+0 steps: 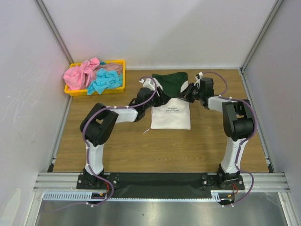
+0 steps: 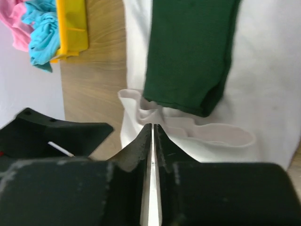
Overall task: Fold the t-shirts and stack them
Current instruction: Fold the tshirt
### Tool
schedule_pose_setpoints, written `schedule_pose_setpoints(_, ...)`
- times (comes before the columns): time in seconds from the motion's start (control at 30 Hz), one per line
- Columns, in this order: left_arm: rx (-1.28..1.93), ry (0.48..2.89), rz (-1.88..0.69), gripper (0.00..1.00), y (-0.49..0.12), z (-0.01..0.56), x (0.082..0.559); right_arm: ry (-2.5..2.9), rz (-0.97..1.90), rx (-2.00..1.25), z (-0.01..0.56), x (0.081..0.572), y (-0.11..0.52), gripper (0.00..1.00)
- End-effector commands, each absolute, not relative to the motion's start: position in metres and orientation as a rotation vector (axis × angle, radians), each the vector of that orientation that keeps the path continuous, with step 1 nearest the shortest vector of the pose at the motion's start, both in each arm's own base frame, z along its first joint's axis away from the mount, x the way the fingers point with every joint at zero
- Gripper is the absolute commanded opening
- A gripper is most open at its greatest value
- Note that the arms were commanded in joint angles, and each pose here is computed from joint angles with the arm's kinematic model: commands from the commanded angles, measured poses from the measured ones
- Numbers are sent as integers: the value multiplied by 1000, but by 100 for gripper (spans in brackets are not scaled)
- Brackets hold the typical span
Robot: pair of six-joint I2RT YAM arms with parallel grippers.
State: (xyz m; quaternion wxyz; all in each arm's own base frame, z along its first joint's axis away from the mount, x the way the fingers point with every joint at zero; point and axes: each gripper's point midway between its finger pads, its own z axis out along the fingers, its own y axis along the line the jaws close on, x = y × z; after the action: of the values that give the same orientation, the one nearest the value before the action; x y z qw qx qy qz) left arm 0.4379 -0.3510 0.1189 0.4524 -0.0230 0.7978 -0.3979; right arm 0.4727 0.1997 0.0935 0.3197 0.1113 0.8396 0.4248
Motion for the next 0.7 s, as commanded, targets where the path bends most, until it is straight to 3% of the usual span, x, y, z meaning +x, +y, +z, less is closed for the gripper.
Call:
schedule_pose_setpoints(0.0,-148,1927,-1070,57,-362,119,452,2160,1067,288,91,489,192,8)
schedule_pose_setpoints(0.13,-211,1971,-1036,54,-362,96,462,2196,1017,311,70,490,181,6)
schedule_pose_setpoints(0.37,-495,2106,-674,52,-310,42,479,2248,941,355,39,489,167,5)
schedule_pose_setpoints(0.67,-539,2136,-626,52,-299,34,473,2250,894,359,31,496,160,4)
